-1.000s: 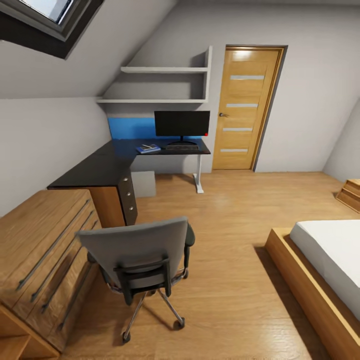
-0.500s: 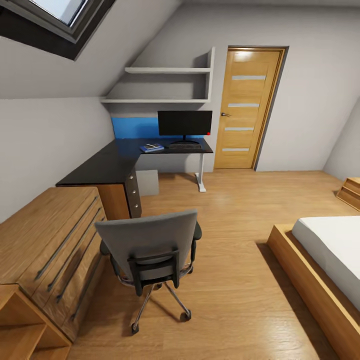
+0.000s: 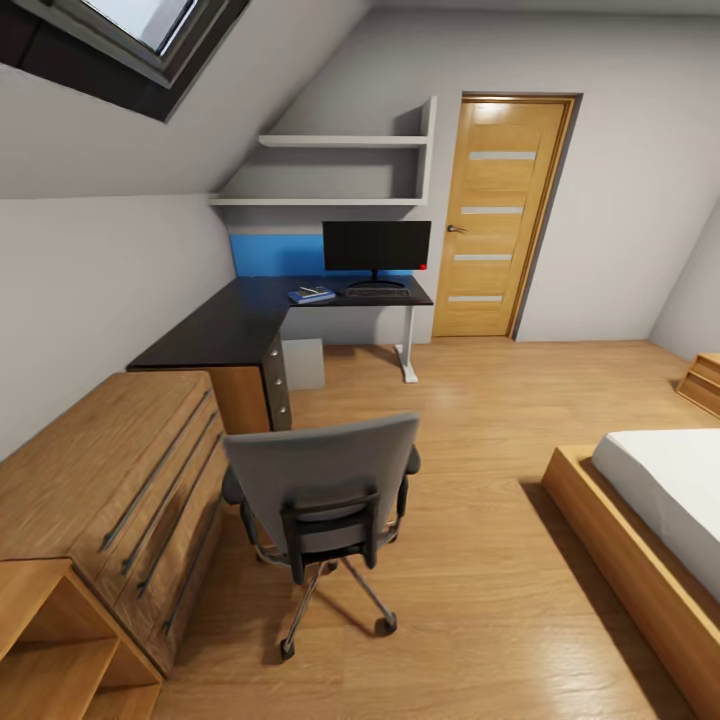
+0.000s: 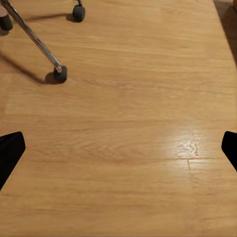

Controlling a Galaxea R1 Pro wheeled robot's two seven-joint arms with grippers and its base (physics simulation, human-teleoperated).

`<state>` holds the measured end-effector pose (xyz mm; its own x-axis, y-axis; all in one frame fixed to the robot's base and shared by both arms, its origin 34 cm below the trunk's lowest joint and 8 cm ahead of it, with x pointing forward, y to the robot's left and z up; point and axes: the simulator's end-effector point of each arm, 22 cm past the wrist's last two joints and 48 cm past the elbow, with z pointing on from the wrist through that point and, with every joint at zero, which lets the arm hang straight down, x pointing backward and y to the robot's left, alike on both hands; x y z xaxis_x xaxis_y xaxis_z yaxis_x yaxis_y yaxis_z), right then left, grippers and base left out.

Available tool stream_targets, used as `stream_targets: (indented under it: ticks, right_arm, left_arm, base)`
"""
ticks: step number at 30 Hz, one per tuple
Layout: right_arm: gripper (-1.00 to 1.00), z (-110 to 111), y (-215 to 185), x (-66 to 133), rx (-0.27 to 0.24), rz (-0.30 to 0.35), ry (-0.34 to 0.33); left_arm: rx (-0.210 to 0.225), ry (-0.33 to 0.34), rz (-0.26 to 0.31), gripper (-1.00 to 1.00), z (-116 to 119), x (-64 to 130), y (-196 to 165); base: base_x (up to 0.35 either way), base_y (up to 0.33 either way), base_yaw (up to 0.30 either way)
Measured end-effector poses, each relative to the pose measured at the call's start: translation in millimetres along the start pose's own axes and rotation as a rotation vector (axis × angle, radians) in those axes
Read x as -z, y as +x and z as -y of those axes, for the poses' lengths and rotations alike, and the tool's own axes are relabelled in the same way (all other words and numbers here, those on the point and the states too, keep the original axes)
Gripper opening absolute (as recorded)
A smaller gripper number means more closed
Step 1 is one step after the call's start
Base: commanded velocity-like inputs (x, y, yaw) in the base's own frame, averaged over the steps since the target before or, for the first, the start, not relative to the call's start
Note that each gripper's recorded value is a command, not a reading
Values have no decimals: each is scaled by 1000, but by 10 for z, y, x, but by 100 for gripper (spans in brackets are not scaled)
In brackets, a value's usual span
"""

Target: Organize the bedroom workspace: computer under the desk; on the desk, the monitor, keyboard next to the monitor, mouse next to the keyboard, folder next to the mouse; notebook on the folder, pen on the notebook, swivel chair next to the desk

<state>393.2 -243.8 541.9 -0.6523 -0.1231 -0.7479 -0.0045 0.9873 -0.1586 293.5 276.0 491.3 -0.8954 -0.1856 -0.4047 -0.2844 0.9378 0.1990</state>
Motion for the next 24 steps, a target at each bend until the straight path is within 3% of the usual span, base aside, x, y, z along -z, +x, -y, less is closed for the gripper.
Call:
stream_targets:
  ticks: [17, 24]
  right_arm:
    - [100, -7, -1, 1, -1, 0, -1]
    - [100, -8, -2, 0, -1, 0, -1]
  left_arm:
    - [0, 0, 0, 100, 0, 0, 0]
    - [0, 0, 0, 100, -1, 0, 0]
  base:
    - [-6, 20, 0]
    - [0, 172, 0]
